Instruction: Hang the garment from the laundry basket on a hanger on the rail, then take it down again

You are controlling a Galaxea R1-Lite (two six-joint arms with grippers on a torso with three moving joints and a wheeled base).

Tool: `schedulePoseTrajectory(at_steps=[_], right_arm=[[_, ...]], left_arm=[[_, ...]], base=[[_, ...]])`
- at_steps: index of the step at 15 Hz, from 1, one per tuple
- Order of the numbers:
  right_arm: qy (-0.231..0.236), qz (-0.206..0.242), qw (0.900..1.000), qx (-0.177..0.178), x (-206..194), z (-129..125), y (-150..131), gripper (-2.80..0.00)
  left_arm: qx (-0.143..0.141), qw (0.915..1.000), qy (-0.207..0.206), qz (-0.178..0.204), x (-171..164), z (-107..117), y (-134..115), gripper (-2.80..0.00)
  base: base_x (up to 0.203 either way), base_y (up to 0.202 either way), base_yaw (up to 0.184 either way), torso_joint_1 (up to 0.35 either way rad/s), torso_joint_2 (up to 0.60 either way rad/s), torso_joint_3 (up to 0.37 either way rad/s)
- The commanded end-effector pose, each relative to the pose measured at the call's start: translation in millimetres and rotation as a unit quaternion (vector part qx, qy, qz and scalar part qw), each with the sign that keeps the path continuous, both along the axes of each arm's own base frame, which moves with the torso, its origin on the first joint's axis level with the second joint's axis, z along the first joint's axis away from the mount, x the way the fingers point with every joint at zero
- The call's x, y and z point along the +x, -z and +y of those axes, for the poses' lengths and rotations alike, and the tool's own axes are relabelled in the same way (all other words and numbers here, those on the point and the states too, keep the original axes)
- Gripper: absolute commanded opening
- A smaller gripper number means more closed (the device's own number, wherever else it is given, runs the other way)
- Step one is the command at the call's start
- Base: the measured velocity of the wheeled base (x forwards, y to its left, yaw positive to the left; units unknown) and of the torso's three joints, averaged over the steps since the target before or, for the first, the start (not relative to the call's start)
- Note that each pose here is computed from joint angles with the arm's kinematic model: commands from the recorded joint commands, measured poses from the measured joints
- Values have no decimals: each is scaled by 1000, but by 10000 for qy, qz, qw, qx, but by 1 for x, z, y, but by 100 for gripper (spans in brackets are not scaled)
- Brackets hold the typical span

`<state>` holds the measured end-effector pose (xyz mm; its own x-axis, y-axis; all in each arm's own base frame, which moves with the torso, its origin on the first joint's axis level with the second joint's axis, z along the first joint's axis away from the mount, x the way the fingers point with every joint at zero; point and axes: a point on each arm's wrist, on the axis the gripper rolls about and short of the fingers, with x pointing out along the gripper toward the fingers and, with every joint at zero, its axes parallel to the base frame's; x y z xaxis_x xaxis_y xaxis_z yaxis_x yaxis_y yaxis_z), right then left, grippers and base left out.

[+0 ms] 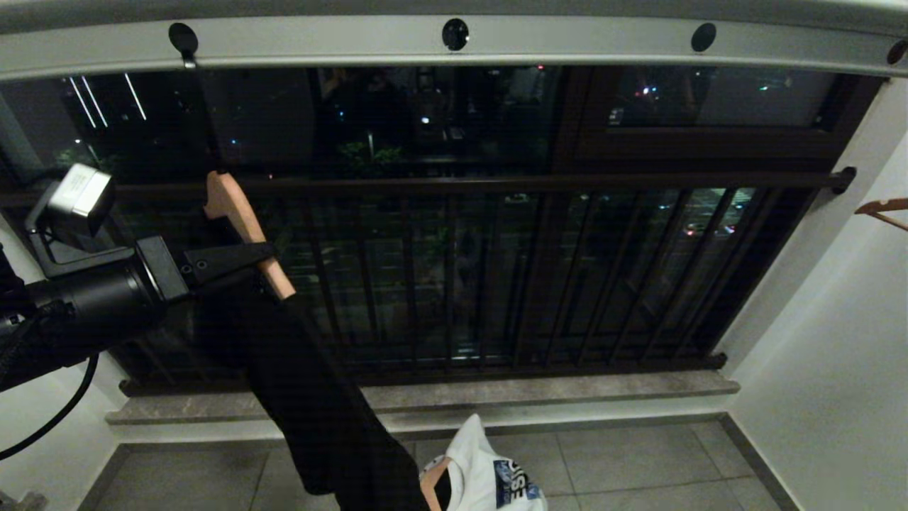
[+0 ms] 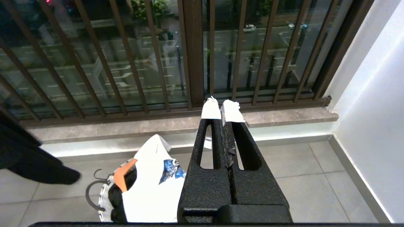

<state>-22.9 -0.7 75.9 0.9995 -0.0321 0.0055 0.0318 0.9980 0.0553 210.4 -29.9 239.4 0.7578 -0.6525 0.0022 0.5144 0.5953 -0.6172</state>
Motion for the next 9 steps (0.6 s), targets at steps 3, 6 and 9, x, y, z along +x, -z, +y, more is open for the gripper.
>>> schedulePoseTrajectory(at_steps=[3,6,9], right_arm=[[0,5,10000,1,0,0,0,-280],[0,5,10000,1,0,0,0,-280],[0,5,10000,1,0,0,0,-280]], left_arm=[[-34,9999,16,-100,-11,1,-4,0],[-39,9998,22,-171,-33,2,-8,0],[-44,9996,63,-289,-73,5,-17,0]], base=[[0,0,0,0,0,0],[0,0,0,0,0,0],[0,0,0,0,0,0]])
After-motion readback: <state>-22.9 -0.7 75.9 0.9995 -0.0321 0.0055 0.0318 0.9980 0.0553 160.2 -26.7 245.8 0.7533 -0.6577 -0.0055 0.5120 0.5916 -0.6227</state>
